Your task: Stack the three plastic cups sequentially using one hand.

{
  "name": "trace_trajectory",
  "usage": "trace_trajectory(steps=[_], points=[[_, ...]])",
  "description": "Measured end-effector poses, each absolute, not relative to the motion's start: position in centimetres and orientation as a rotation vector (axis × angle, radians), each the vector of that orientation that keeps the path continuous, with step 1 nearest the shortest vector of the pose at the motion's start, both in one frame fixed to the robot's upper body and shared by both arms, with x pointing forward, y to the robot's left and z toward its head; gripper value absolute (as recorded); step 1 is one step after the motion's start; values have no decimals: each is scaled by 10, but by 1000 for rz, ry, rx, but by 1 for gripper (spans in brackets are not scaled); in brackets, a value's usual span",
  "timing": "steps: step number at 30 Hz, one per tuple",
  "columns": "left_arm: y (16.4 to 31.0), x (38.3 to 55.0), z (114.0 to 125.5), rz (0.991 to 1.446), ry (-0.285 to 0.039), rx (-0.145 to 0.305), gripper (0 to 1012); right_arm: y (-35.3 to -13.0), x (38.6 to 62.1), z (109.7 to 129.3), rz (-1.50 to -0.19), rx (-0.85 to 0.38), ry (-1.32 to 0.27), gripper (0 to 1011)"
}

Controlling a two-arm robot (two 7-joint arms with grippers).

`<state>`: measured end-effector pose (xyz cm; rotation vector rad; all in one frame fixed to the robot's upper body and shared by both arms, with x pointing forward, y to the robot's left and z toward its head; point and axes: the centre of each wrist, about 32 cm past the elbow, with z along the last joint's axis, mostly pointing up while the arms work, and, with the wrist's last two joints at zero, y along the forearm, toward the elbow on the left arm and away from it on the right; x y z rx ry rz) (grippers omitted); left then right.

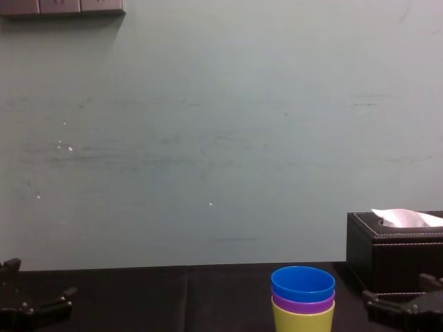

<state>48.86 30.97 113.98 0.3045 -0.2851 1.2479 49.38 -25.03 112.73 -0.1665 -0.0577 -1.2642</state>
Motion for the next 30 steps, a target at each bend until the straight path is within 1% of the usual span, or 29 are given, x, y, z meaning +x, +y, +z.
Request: trace_trajectory(steps=[4,30], points=[[310,489,1140,1248,-285,304,1011,-250,494,1122,-1255,-172,-39,1004],[310,489,1140,1248,-285,304,1011,-250,494,1125,-1257,-169,-48,1004]])
